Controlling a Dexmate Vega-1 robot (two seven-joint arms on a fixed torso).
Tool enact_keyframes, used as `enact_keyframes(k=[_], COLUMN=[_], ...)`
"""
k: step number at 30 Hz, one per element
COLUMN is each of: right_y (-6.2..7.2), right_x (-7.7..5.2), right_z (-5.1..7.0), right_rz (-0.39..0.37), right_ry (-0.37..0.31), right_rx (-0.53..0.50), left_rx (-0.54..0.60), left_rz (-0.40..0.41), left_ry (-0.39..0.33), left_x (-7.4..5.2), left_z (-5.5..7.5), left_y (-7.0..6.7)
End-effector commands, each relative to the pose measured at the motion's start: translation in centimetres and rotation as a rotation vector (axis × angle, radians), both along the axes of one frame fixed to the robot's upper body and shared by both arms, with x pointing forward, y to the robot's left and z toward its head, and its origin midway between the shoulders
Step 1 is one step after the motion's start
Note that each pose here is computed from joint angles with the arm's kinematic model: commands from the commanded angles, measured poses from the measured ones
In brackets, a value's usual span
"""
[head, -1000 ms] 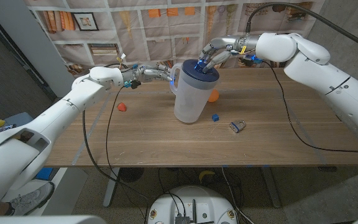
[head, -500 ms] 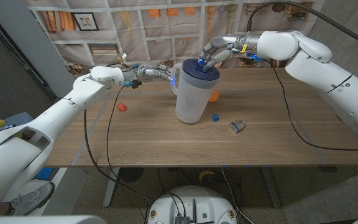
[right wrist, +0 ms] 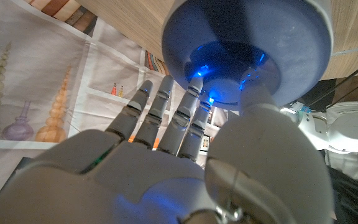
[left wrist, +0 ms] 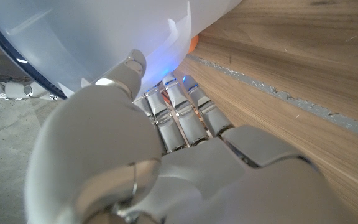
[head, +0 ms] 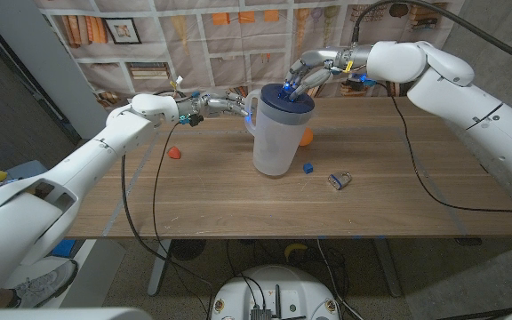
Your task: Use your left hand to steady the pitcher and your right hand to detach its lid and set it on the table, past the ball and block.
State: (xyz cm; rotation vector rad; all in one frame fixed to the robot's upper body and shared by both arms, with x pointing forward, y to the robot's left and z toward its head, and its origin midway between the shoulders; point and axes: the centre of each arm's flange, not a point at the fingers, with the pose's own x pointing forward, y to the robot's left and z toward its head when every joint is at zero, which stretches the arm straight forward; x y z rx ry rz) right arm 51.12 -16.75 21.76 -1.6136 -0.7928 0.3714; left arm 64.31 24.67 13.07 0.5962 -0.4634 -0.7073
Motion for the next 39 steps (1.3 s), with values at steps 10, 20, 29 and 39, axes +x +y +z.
enact_keyframes(k=[10, 20, 29, 39], right_y=[-0.3, -0.3, -0.2, -0.3], right_x=[0.2, 0.4, 0.5, 0.5], right_z=[0.9, 1.2, 1.4, 1.5], right_rz=[-0.007, -0.009, -0.005, -0.003], right_ry=[0.015, 0.040, 0.044, 0.038], right_rx=[0.000, -0.020, -0.025, -0.023], left_rx=[0.005, 0.014, 0.022, 0.036], left_rz=[0.006, 0.008, 0.007, 0.006], left_ry=[0.003, -0.007, -0.008, -0.009], left_x=[0.3, 0.4, 0.5, 0.6], left_z=[0.2, 0.6, 0.8, 1.0], left_y=[0.1, 0.0, -0.2, -0.4])
